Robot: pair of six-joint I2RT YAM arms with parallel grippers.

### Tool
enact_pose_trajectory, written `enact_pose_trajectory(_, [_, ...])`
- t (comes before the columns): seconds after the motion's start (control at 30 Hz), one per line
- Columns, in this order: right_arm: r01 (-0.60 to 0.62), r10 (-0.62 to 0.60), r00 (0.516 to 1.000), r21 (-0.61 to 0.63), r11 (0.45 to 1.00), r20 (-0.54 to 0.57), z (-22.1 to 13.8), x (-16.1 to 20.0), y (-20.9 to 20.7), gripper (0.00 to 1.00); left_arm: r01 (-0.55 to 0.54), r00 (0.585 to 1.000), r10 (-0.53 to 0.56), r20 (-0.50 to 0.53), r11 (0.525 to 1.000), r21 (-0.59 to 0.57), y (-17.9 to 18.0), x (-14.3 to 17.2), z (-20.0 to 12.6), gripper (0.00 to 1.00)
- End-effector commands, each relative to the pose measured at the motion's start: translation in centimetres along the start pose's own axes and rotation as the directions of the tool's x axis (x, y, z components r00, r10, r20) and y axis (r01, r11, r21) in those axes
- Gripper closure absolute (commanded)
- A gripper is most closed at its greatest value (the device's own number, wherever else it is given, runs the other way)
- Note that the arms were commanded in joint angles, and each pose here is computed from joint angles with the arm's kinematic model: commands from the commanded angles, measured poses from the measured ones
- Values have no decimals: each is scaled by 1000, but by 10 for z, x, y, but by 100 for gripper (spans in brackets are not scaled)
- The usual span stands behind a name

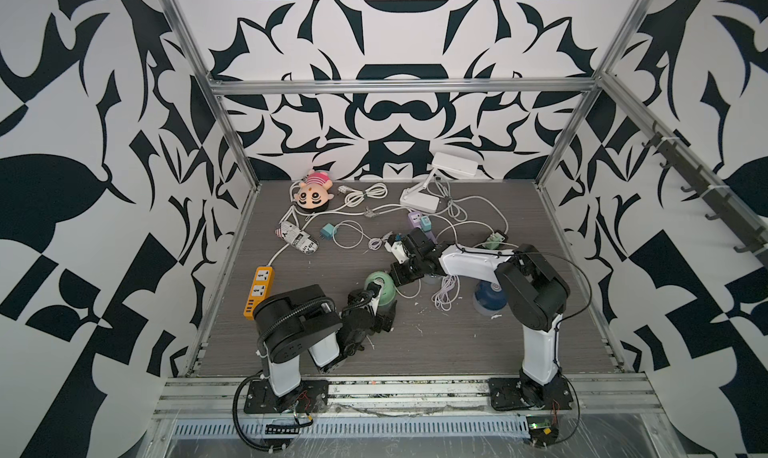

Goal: Charge the cordless meat grinders
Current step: Adjust the cordless meat grinder at the center of the board.

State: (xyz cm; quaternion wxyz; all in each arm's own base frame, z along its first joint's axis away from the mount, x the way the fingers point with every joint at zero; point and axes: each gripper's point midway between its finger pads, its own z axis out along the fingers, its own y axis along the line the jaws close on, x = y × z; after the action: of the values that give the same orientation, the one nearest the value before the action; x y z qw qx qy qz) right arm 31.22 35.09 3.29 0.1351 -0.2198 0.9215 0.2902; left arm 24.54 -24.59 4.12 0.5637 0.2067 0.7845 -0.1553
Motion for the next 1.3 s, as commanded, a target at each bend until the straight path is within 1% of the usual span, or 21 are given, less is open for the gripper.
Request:
enact_pose_trajectory(0.0, [45, -44, 998, -43, 998, 37, -7, -19, 17, 100, 17, 998, -16, 58, 1000, -7, 4, -14, 0, 1])
enact_pose_trajectory(0.3, [48, -48, 999, -32, 998, 7, -2, -14, 17, 100, 21, 999, -21, 24, 1000, 14, 8, -5, 8, 0])
enact_pose_trajectory(0.47, [44, -44, 999, -10, 999, 4, -4, -15, 15, 100, 17, 1000, -18, 8, 999, 32, 3, 0, 11, 5])
enact_pose_trajectory(0.53, [41, -41, 999, -1, 999, 7, -4, -17, 14, 100, 24, 1000, -24, 1, 999, 41, 2, 2, 11, 4])
enact_pose_trajectory(0.6, [35, -35, 999, 14, 999, 5, -4, -18, 11, 100, 31, 1000, -31, -2, 998, 55, 0, 3, 11, 1])
enact_pose_trajectory(0.7, [21, -21, 1000, 66, 998, 4, -3, -21, 3, 100, 38, 999, -37, -5, 997, 68, -1, 3, 8, 1])
enact_pose_trajectory(0.83, [-19, 16, 1000, 186, 982, 16, -9, -26, -18, 100, 76, 997, -77, 2, 990, 121, -9, -3, 1, 1])
enact_pose_trajectory(0.9, [-44, 41, 999, 205, 978, 17, -12, -28, -25, 100, 94, 995, -95, 3, 986, 136, -13, -5, -2, 1])
enact_pose_trajectory(1.1, [-67, 64, 998, 191, 979, 22, -17, -26, -31, 100, 77, 997, -79, 9, 985, 154, -27, -4, -14, 1])
enact_pose_trajectory(1.17, [-59, 57, 998, 172, 983, 16, -16, -26, -28, 100, 64, 998, -65, 0, 988, 138, -27, 0, -15, 1])
enact_pose_trajectory(1.27, [-48, 48, 999, 156, 987, 5, -16, -24, -25, 100, 54, 999, -54, 5, 995, 82, -15, 1, -16, 1])
